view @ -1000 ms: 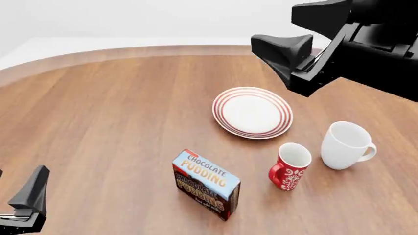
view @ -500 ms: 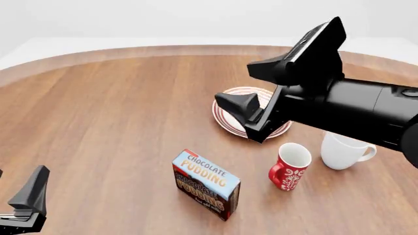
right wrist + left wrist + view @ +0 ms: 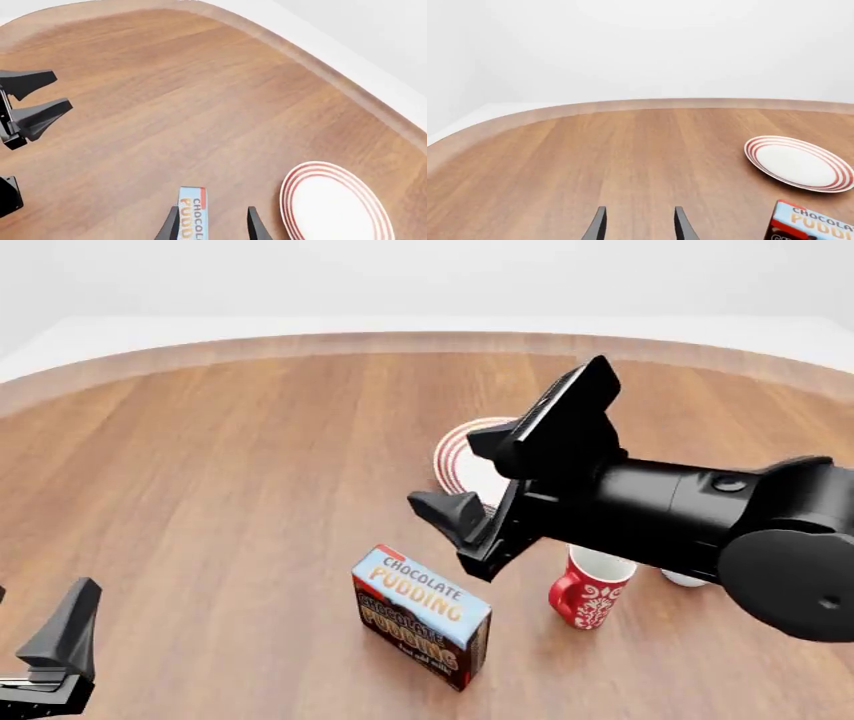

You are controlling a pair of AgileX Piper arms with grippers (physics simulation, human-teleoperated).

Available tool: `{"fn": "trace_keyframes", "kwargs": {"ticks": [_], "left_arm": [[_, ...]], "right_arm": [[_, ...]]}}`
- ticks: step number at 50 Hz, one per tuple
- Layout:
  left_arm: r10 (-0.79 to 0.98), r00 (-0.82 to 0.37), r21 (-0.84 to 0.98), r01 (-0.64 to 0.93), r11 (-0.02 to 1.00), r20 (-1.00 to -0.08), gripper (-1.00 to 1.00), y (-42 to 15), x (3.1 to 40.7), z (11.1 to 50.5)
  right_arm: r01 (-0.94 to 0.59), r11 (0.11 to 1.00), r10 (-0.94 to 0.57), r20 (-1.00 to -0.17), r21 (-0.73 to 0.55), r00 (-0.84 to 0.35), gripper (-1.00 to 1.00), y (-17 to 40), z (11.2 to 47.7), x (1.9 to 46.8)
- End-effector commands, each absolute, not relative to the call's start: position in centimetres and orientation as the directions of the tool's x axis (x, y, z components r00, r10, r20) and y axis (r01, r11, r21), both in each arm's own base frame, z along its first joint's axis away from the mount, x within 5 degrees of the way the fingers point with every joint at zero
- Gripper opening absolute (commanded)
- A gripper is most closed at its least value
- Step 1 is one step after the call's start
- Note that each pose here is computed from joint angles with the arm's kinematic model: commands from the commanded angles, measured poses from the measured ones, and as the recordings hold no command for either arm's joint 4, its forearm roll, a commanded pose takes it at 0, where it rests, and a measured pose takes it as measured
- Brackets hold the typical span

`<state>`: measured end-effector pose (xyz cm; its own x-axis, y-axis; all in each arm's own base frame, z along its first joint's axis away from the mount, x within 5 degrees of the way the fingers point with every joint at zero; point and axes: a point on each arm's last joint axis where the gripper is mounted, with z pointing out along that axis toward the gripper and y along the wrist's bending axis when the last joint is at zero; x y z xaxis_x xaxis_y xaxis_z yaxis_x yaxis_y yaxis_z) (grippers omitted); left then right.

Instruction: Put the chocolate pudding to the right of the plate.

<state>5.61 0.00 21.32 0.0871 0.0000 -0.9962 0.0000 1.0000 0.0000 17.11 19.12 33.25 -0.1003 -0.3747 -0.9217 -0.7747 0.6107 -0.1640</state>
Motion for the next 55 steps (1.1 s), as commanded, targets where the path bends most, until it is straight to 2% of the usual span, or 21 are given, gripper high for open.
{"fn": "trace_keyframes", "kwargs": {"ticks": [1, 40, 55], "left_arm": [[0.0, 0.087, 0.0, 0.0, 1.0, -0.996, 1.0, 0.0, 5.6, 21.3], [0.0, 0.087, 0.0, 0.0, 1.0, -0.996, 1.0, 0.0, 5.6, 21.3], [0.0, 0.087, 0.0, 0.0, 1.0, -0.996, 1.0, 0.0, 5.6, 21.3]], "right_arm": [[-0.784, 0.604, -0.384, -0.915, -0.146, -0.126, 1.0, 19.8, 31.7, 17.3], [-0.795, 0.597, -0.403, -0.896, -0.103, -0.187, 1.0, 21.3, 27.9, 17.7], [-0.791, 0.604, -0.402, -0.894, -0.097, -0.197, 1.0, 20.9, 27.6, 17.6]]}}
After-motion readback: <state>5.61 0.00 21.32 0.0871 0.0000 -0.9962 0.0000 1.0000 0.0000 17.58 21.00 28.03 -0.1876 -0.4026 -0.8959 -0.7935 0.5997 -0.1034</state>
